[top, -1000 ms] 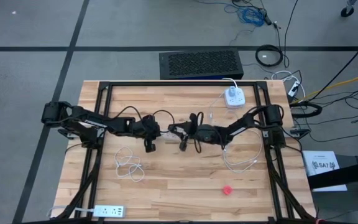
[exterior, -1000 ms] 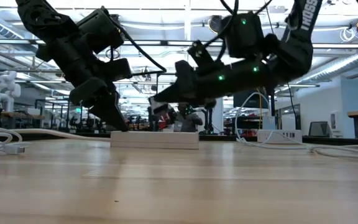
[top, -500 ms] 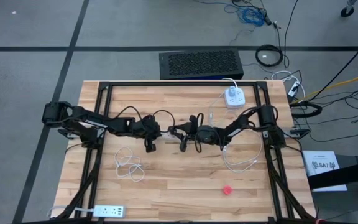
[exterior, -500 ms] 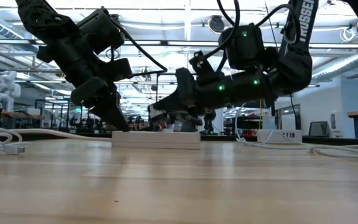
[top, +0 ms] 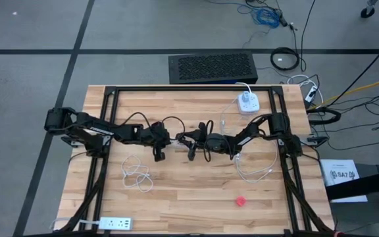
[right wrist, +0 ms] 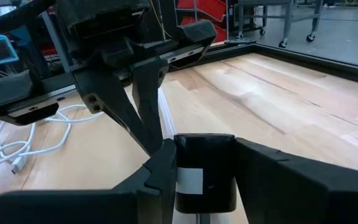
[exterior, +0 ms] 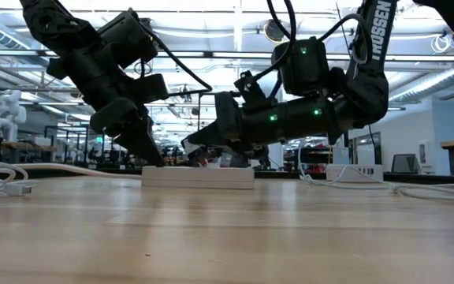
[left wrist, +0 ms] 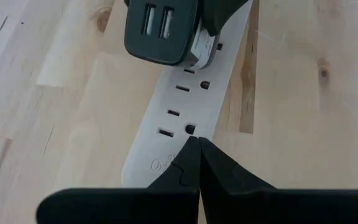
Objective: Insert USB
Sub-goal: Insert the black charger adapter into the white outlet extension
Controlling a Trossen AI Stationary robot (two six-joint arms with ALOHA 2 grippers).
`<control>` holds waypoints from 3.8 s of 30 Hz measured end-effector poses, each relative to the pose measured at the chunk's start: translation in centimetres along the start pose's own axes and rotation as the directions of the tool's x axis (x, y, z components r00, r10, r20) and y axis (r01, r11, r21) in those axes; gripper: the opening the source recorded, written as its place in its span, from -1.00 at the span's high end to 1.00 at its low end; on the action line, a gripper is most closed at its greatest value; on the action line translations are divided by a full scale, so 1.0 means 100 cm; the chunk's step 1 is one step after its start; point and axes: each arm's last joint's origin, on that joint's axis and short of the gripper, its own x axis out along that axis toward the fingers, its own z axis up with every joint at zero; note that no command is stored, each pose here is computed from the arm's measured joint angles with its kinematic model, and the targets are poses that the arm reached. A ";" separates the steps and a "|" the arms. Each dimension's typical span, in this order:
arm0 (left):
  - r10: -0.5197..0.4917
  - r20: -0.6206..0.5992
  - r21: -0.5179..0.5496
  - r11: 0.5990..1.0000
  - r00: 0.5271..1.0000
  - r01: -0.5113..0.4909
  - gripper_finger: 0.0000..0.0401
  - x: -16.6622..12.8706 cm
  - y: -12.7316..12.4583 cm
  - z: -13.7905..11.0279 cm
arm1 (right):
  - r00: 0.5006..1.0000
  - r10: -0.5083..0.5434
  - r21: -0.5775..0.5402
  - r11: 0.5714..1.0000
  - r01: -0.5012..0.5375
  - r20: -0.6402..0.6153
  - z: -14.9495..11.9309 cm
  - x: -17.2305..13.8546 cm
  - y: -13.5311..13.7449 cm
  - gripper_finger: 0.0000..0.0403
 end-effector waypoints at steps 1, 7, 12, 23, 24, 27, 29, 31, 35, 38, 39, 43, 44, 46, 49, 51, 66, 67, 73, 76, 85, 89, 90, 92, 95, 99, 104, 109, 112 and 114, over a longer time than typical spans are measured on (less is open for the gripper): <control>0.000 0.000 0.000 1.000 1.000 0.000 1.00 0.000 0.000 0.000 | 1.000 0.000 -0.002 1.000 0.000 -0.001 0.000 0.000 0.000 0.49; 0.000 -0.001 0.000 1.000 1.000 0.000 1.00 0.000 0.000 0.000 | 1.000 0.000 -0.031 1.000 0.000 -0.025 -0.003 0.000 0.001 0.49; -0.005 -0.003 0.001 1.000 1.000 0.005 1.00 0.000 0.000 0.000 | 0.999 0.001 -0.080 0.997 -0.004 -0.044 -0.006 -0.003 0.007 0.49; -0.005 -0.004 0.003 1.000 1.000 0.005 1.00 0.000 0.000 0.000 | 0.999 -0.010 -0.111 0.994 0.004 -0.050 -0.008 -0.005 0.011 0.50; -0.005 -0.004 0.002 1.000 1.000 0.005 1.00 0.000 0.000 0.000 | 0.999 -0.009 -0.116 0.993 0.003 -0.052 -0.007 -0.005 0.011 0.50; -0.004 -0.004 -0.012 1.000 1.000 0.004 1.00 0.000 0.000 0.000 | 0.997 -0.010 -0.138 0.990 -0.001 -0.078 -0.003 -0.006 0.011 0.50; 0.002 -0.004 -0.021 1.000 1.000 -0.002 1.00 0.000 0.000 0.000 | 0.994 -0.013 -0.154 0.988 -0.003 -0.104 0.000 -0.007 0.012 0.52; 0.005 -0.003 -0.022 1.000 1.000 -0.005 1.00 0.000 0.000 0.000 | 0.991 -0.019 -0.172 0.985 -0.004 -0.130 0.001 -0.009 0.012 0.54; 0.009 -0.002 -0.023 1.000 1.000 -0.009 1.00 0.000 0.000 0.000 | 0.987 -0.030 -0.189 0.982 -0.001 -0.161 -0.002 -0.009 0.011 0.54; 0.011 -0.001 -0.031 0.999 1.000 -0.011 1.00 0.000 0.000 0.000 | 0.983 -0.039 -0.202 0.979 0.003 -0.179 -0.003 -0.009 0.010 0.55; 0.012 -0.001 -0.031 0.999 1.000 -0.012 1.00 0.000 0.000 0.000 | 0.983 -0.039 -0.213 0.977 0.000 -0.179 -0.003 -0.010 0.010 0.55; 0.017 0.000 -0.037 0.999 1.000 -0.017 1.00 0.000 0.000 0.000 | 0.981 -0.044 -0.229 0.973 -0.001 -0.191 -0.004 -0.011 0.009 0.55; 0.019 0.001 -0.041 0.999 1.000 -0.019 1.00 0.000 0.000 0.000 | 0.980 -0.050 -0.231 0.973 0.005 -0.191 -0.005 -0.011 0.008 0.56; 0.029 0.001 -0.045 0.999 1.000 -0.029 1.00 0.000 0.001 0.000 | 0.978 -0.072 -0.239 0.971 0.023 -0.197 -0.008 -0.014 0.006 0.57; 0.042 -0.007 -0.050 0.998 0.999 -0.043 1.00 0.000 0.002 -0.001 | 0.961 -0.121 -0.274 0.960 0.050 -0.247 -0.018 -0.020 0.000 0.87; 0.052 -0.002 -0.052 0.997 0.999 -0.052 1.00 0.000 0.002 -0.001 | 0.960 -0.143 -0.280 0.957 0.072 -0.241 -0.021 -0.022 -0.002 0.99; 0.057 0.022 -0.104 0.993 0.998 -0.055 1.00 0.000 0.002 0.002 | 0.964 -0.130 -0.259 0.964 0.068 -0.233 -0.016 -0.023 -0.006 0.99; 0.053 0.022 -0.105 0.993 0.998 -0.051 1.00 0.000 0.001 0.002 | 0.965 -0.120 -0.251 0.966 0.060 -0.231 -0.013 -0.024 -0.003 0.99; 0.040 0.027 -0.128 0.991 0.999 -0.036 1.00 0.000 0.001 0.003 | 0.978 -0.069 -0.225 0.974 0.024 -0.196 0.016 -0.035 0.011 1.00; 0.040 0.027 -0.129 0.991 0.999 -0.037 1.00 0.000 0.001 0.002 | 0.987 -0.051 -0.222 0.975 0.016 -0.150 0.032 -0.038 0.017 1.00; 0.047 0.048 -0.132 0.990 0.998 -0.040 1.00 0.000 0.001 0.004 | 0.978 -0.102 -0.318 0.947 0.039 -0.184 0.046 -0.015 0.006 1.00; 0.047 0.049 -0.132 0.990 0.998 -0.041 1.00 0.000 0.001 0.004 | 0.973 -0.100 -0.322 0.946 0.029 -0.206 0.058 -0.003 0.000 1.00; 0.047 0.049 -0.132 0.990 0.998 -0.041 1.00 0.000 0.001 0.004 | 0.969 -0.107 -0.327 0.944 0.030 -0.221 0.057 -0.003 -0.002 1.00; 0.048 0.050 -0.132 0.990 0.998 -0.041 1.00 0.000 0.001 0.004 | 0.962 -0.112 -0.333 0.942 0.024 -0.249 0.056 -0.002 -0.005 1.00; 0.048 0.050 -0.132 0.990 0.998 -0.041 1.00 0.000 0.001 0.005 | 0.957 -0.112 -0.323 0.946 0.020 -0.267 0.053 -0.001 -0.006 1.00; 0.049 0.049 -0.131 0.990 0.998 -0.042 1.00 0.000 0.001 0.004 | 0.954 -0.131 -0.313 0.949 0.042 -0.270 0.042 0.005 -0.010 1.00; 0.052 0.044 -0.124 0.991 0.998 -0.046 1.00 0.000 0.001 0.004 | 0.945 -0.146 -0.293 0.954 0.057 -0.292 0.027 0.011 -0.016 1.00; 0.052 0.047 -0.124 0.991 0.998 -0.045 1.00 0.000 0.001 0.004 | 0.945 -0.143 -0.294 0.954 0.053 -0.294 0.024 0.012 -0.017 1.00; 0.052 0.049 -0.132 0.990 0.997 -0.045 1.00 0.000 0.001 0.004 | 0.943 -0.140 -0.297 0.954 0.046 -0.303 0.022 0.012 -0.016 1.00; 0.052 0.049 -0.136 0.990 0.997 -0.045 1.00 0.000 0.001 0.004 | 0.941 -0.143 -0.303 0.952 0.046 -0.307 0.021 0.011 -0.014 1.00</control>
